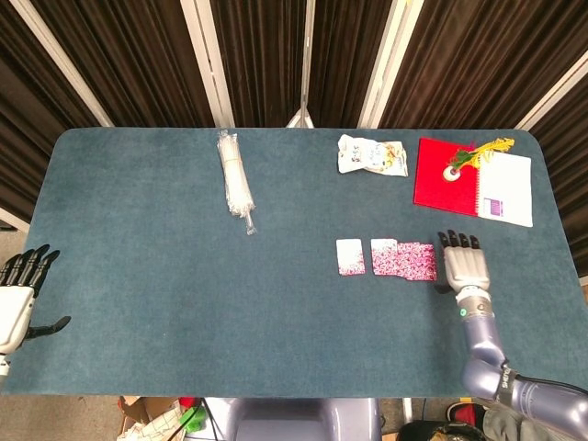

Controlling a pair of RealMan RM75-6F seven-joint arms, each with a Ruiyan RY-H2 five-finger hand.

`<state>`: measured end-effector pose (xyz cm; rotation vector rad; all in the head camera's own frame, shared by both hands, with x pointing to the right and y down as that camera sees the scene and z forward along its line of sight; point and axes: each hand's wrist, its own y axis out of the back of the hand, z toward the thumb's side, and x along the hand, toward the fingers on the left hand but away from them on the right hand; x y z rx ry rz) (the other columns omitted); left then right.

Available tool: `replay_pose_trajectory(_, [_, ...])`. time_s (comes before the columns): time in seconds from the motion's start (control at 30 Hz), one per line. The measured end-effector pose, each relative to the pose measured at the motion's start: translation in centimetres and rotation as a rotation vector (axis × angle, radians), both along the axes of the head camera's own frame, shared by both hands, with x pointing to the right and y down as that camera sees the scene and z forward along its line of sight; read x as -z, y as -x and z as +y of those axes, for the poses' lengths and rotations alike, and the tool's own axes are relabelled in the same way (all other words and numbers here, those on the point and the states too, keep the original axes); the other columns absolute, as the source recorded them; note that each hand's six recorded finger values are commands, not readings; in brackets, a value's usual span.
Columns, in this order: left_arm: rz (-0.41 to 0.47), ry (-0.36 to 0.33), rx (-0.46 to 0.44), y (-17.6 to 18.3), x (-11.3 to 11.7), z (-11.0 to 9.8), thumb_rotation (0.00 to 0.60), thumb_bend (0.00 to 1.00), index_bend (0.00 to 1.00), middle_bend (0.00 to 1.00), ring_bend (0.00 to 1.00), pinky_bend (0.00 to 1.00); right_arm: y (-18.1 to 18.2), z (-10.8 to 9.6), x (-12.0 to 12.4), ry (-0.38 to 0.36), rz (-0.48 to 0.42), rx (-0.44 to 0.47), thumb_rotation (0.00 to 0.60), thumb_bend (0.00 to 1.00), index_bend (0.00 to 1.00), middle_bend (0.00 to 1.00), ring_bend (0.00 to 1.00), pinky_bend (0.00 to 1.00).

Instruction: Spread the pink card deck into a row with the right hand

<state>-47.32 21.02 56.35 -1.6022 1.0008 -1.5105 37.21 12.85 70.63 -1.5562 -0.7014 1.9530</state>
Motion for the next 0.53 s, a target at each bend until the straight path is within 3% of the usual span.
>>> replay_pose_trajectory(0.23, [-0.014, -0.021, -0.008, 0.2, 0.2, -0.1, 0.600, 0.00, 0.00, 0.00, 0.00, 0.00, -1.3, 0.5, 3.8, -0.074, 0.024, 0.039, 0.600, 0.21, 0.00, 0.00, 0.00, 0.00])
replay_pose_trajectory(0.4, [-0.038, -0.011, -0.020, 0.1, -0.2, 0.1, 0.600, 0.00, 0.00, 0.00, 0.00, 0.00, -2.0, 1.3, 8.0, -0.219, 0.038, 0.130, 0.600, 0.21, 0.00, 0.00, 0.00, 0.00])
replay_pose_trajectory(0.53, [-0.046, -0.026, -0.029, 0.0, 0.1, 0.2, 0.600, 0.00, 0.00, 0.00, 0.00, 0.00, -2.6, 3.6, 11.5, -0.334, -0.002, 0.168, 0.600, 0.21, 0.00, 0.00, 0.00, 0.00])
